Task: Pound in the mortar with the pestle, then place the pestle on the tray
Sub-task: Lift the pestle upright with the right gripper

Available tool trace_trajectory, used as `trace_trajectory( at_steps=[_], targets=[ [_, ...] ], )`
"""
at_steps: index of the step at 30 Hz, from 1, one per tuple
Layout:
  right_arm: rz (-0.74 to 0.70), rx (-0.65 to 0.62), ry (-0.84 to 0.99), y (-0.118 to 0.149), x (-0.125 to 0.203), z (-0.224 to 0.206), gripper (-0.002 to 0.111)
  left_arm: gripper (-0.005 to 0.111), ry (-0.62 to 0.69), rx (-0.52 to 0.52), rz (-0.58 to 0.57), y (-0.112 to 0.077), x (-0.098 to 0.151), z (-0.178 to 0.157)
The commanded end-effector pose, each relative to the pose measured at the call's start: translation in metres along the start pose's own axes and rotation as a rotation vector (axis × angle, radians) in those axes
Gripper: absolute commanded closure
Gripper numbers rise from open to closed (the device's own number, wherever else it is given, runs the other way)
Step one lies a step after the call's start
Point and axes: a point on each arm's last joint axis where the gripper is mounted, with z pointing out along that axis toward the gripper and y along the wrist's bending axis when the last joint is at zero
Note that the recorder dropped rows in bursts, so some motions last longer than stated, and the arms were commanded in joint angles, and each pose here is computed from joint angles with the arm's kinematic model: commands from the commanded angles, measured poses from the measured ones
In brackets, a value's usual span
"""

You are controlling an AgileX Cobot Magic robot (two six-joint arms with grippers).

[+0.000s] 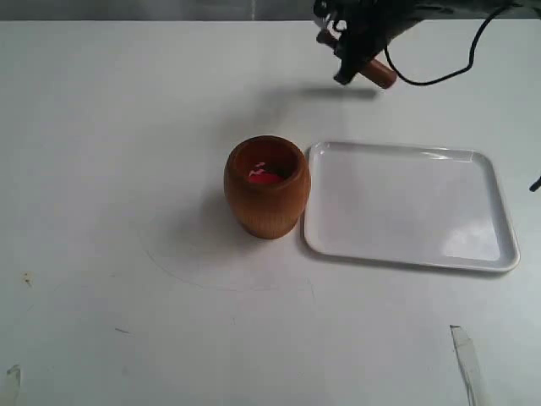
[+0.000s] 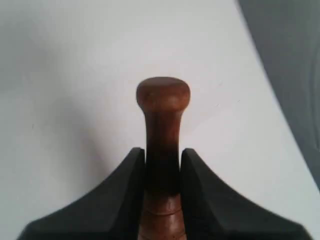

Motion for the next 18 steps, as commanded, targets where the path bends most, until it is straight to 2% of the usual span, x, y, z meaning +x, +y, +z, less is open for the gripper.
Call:
trace_trajectory(
  at_steps=[1, 8, 12, 14, 15, 18],
  targets=[
    [0.240, 0.095, -0.179, -0.025, -0.019, -0.030, 0.108, 0.107, -0.007, 0.008, -0.012, -0.001, 0.000, 0.000],
    [0.400, 0.068, -0.330, -0.028, -0.037, -0.058, 0.108, 0.107, -0.007, 0.008, -0.012, -0.001, 0.000, 0.000],
    [0.475, 0.044, -0.497, -0.021, -0.045, -0.083, 0.108, 0.107, -0.007, 0.008, -0.012, -0.001, 0.000, 0.000],
    [0.454, 0.039, -0.600, -0.015, -0.048, -0.098, 0.108, 0.107, -0.007, 0.008, -0.012, -0.001, 0.000, 0.000],
    [0.391, 0.016, -0.629, -0.006, -0.046, -0.104, 0.108, 0.107, -0.007, 0.008, -0.012, -0.001, 0.000, 0.000],
    [0.282, -0.126, -0.745, 0.015, -0.050, -0.129, 0.108, 0.107, -0.007, 0.008, -0.012, -0.001, 0.000, 0.000]
  ],
)
